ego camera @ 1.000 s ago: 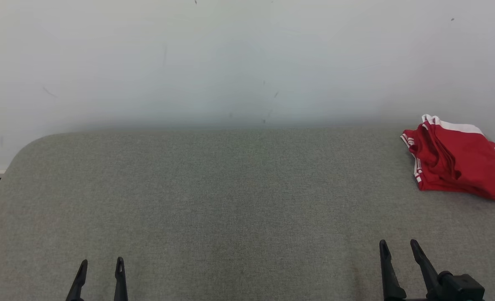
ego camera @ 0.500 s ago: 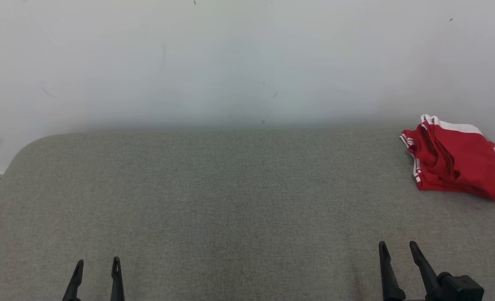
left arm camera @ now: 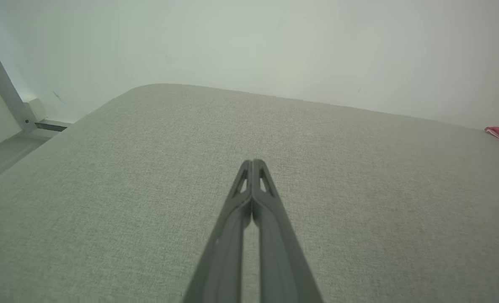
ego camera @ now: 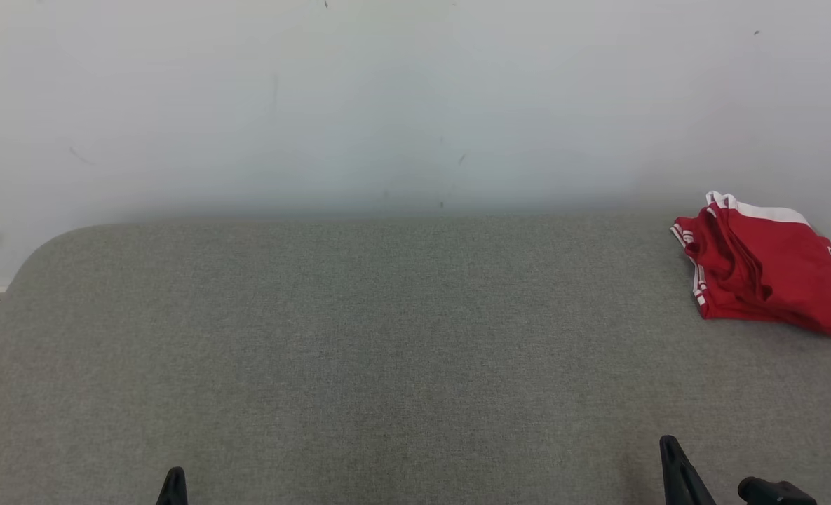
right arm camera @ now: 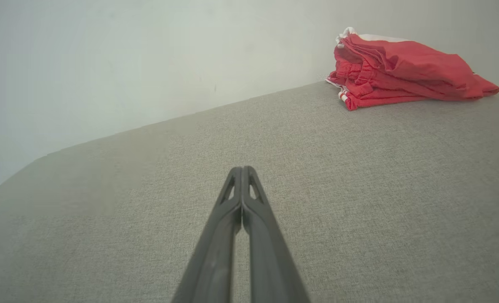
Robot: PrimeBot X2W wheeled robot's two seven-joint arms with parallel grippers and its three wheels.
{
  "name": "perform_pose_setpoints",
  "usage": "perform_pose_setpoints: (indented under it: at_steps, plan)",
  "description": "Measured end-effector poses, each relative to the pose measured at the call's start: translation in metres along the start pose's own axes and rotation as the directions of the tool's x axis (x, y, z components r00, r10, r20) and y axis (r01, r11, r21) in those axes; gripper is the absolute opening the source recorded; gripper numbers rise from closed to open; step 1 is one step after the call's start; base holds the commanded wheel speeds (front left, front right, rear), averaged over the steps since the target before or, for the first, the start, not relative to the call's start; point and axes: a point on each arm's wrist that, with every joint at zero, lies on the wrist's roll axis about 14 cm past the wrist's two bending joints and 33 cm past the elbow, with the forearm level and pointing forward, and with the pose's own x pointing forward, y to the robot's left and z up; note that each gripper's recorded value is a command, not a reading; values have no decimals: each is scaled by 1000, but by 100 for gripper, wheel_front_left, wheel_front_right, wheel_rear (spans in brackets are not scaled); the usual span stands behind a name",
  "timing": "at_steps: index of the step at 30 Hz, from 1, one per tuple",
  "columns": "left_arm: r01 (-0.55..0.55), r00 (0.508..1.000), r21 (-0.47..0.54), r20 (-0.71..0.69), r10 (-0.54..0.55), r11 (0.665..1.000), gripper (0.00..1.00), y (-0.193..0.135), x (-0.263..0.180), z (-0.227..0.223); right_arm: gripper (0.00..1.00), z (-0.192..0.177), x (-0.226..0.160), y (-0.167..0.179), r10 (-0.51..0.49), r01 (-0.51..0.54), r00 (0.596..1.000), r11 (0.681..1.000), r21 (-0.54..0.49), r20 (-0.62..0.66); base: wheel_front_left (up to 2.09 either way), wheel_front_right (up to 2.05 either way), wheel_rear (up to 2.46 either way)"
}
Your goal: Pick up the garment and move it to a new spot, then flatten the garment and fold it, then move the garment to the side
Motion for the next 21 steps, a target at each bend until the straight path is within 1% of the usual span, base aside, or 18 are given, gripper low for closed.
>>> perform_pose_setpoints:
  at_steps: [3, 4, 8, 11, 15, 21]
  plan:
    - [-12, 1000, -56, -16, 11, 998, 0, 2, 2, -2, 0, 0, 0, -2, -10, 11, 1000, 998, 57, -2, 0, 0, 0]
    - [-16, 1000, -100, -26, 14, 995, 0, 2, 3, -3, 0, 0, 1, -3, -16, 16, 1000, 996, 93, -3, 0, 0, 0]
    - [-27, 999, -174, -39, 20, 984, 0, 3, 7, -3, 0, 4, 5, -3, -22, 20, 1000, 986, 164, 7, 0, 0, 0]
    - [-31, 999, -205, -40, 24, 978, 0, 4, 9, -2, 0, 4, 6, -4, -26, 25, 1000, 980, 196, 4, 0, 0, 0]
    - [-37, 998, -273, -58, 22, 961, 0, 4, 10, -4, 0, 6, 8, -5, -33, 30, 999, 965, 261, 5, 0, 0, 0]
    - [-47, 997, -372, -71, 22, 927, 0, 4, 15, -3, 0, 8, 11, -6, -41, 37, 999, 935, 354, 4, 0, 0, 0]
